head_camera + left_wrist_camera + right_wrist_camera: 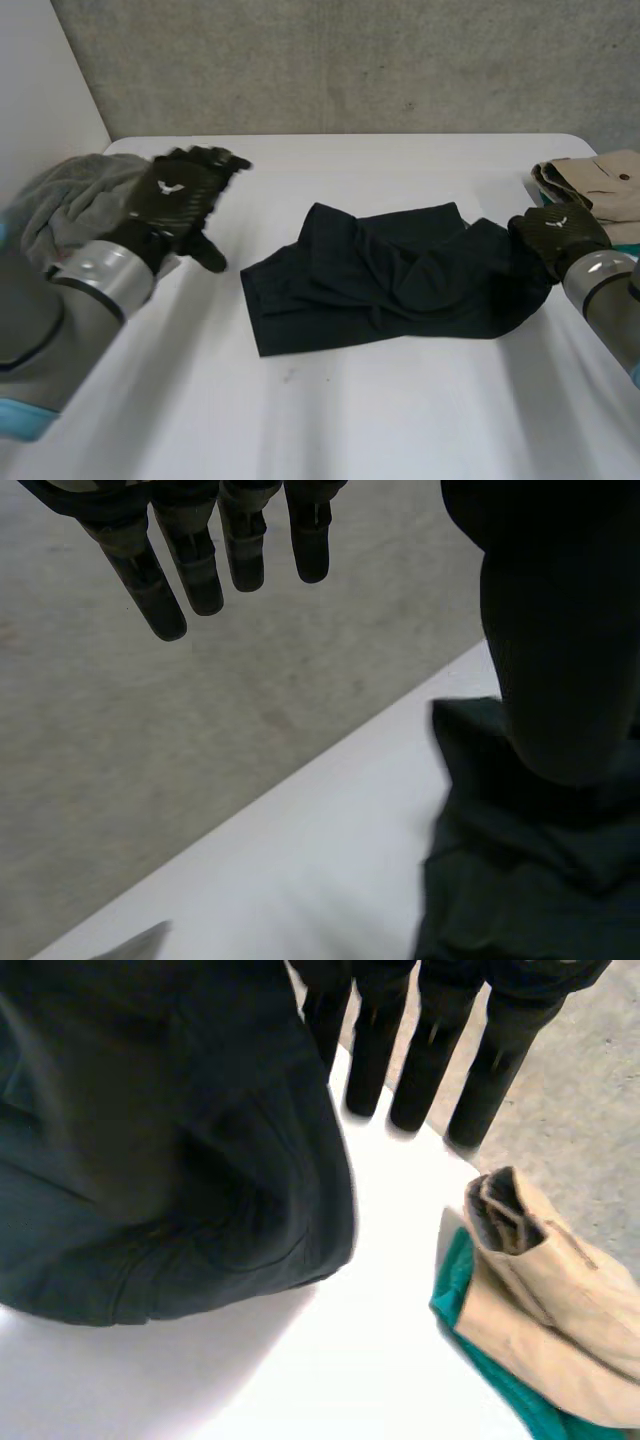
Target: Fold the laundry.
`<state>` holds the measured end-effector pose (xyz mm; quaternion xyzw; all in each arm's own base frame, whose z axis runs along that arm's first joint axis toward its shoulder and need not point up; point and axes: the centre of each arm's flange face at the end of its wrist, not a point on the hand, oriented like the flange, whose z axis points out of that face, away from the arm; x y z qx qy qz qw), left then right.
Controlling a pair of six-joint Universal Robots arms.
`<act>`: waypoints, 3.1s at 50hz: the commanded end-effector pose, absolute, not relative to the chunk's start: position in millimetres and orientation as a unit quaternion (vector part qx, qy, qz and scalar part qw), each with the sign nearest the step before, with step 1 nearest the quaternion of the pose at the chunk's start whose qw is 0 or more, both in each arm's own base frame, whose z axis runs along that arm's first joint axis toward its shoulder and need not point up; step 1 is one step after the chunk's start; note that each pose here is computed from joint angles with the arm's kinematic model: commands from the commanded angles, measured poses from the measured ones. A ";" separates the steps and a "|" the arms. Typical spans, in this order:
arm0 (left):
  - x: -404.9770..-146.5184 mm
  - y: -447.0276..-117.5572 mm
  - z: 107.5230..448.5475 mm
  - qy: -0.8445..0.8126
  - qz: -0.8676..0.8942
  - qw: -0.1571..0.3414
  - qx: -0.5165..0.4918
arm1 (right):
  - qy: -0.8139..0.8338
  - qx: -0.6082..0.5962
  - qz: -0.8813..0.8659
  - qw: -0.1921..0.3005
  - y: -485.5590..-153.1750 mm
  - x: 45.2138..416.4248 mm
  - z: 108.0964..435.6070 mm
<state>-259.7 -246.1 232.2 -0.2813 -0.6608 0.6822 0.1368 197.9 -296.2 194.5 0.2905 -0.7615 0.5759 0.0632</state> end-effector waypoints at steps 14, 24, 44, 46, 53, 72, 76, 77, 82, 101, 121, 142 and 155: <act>-343.8 -270.0 215.4 -0.636 0.671 0.148 -0.352 | -0.650 0.374 0.653 0.106 -274.8 210.5 286.2; -368.1 -282.2 158.9 -0.689 0.596 0.147 -0.385 | -0.639 0.507 0.572 0.083 -263.0 251.2 221.1; -404.3 -345.9 267.0 -0.458 0.835 0.087 -0.292 | -0.460 0.326 0.817 0.124 -364.6 283.7 299.3; -388.3 -345.9 329.8 -0.394 0.888 0.074 -0.225 | -0.435 0.284 0.848 0.110 -365.7 280.9 321.8; -359.8 -322.7 400.2 -0.350 0.916 0.103 -0.164 | -0.406 0.255 0.873 0.091 -337.0 273.3 375.8; -311.0 -234.1 329.9 -0.528 0.804 0.097 -0.258 | -0.598 0.360 0.714 0.051 -278.9 251.0 338.4; -301.8 -221.1 271.5 -0.597 0.742 0.088 -0.293 | -0.673 0.396 0.623 0.031 -260.7 246.4 289.6; -299.9 -218.4 260.7 -0.609 0.730 0.086 -0.299 | -0.681 0.402 0.611 0.028 -257.8 246.4 282.0; -289.6 -201.7 215.7 -0.658 0.676 0.079 -0.323 | -0.719 0.419 0.554 0.019 -254.9 245.4 229.0; -280.0 -186.3 248.2 -0.689 0.651 0.107 -0.300 | -0.680 0.389 0.621 -0.006 -225.4 247.4 241.7; -288.1 -183.5 182.5 -0.785 0.542 0.152 -0.259 | -0.635 0.347 0.686 -0.077 -181.4 241.0 292.6; -274.7 -165.2 178.9 -0.775 0.558 0.146 -0.260 | -0.691 0.345 0.633 -0.055 -220.9 247.7 236.6; -289.2 -137.3 152.9 -0.783 0.515 0.163 -0.310 | -0.718 0.338 0.608 -0.033 -243.4 250.9 205.4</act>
